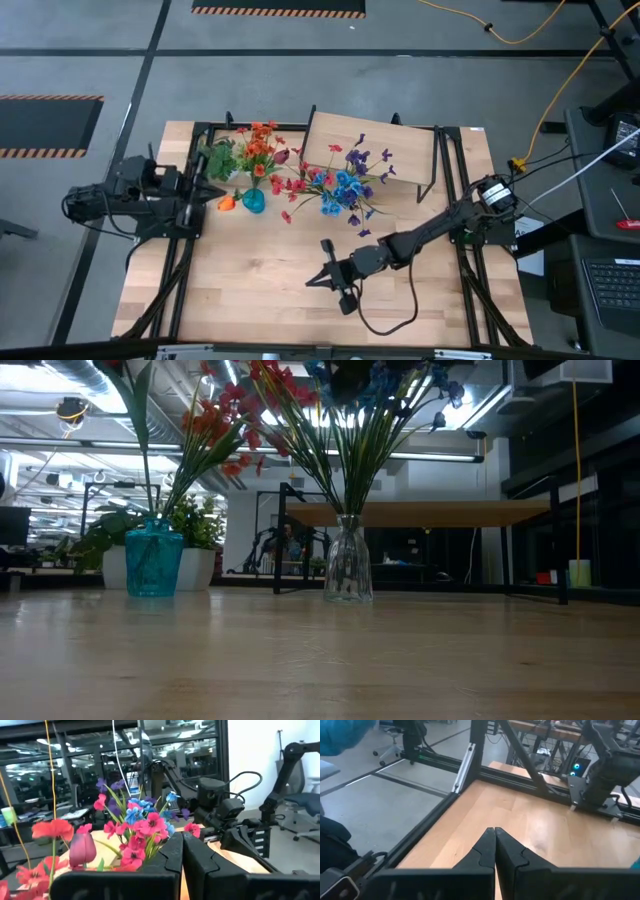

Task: Pick and place flowers into a vace then onto a shelf
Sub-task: Put the transparent vase with flowers on the shelf

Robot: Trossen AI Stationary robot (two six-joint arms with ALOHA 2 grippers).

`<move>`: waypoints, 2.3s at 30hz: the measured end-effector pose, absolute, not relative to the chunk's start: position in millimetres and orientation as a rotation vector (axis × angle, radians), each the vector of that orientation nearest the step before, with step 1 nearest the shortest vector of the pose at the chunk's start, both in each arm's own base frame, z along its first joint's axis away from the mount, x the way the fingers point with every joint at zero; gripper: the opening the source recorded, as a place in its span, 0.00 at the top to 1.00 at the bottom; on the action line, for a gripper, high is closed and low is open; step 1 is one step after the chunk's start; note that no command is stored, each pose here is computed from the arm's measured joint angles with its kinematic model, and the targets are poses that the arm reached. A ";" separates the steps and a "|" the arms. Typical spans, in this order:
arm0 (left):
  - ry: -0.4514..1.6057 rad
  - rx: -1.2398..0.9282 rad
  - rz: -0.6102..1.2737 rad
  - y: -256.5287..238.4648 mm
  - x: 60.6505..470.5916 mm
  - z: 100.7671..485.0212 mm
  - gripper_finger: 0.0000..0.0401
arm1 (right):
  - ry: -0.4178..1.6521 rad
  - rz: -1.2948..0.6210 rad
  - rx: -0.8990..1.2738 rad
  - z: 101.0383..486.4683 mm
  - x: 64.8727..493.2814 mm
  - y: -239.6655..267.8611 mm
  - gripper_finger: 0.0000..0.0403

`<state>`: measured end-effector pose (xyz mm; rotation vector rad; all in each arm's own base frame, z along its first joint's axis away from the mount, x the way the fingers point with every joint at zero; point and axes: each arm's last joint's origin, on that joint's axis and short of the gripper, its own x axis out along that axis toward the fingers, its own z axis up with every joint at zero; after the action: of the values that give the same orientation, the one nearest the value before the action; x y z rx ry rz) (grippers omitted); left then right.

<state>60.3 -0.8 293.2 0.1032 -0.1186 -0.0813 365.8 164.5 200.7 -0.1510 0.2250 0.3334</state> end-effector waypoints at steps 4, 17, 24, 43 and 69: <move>-0.155 0.080 -0.041 -0.1 52.7 276.6 0.99 | 0.217 0.341 -0.156 201.4 364.9 166.9 1.00; -0.167 0.075 -0.004 2.0 72.0 241.9 1.00 | 0.225 0.341 -0.154 200.6 364.3 167.1 1.00; -0.097 0.047 0.012 3.2 83.3 213.9 0.99 | 0.208 0.357 -0.148 191.3 354.7 170.9 1.00; 0.010 0.063 0.176 8.1 86.4 196.9 1.00 | 0.179 0.331 -0.142 183.5 348.6 167.2 1.00; 0.155 0.061 0.291 11.3 82.4 188.3 0.99 | 0.180 0.332 -0.145 183.1 348.7 167.1 1.00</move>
<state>82.4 11.3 188.3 0.0605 0.1550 0.2912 348.7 167.1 183.1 -0.1447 0.1801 0.3315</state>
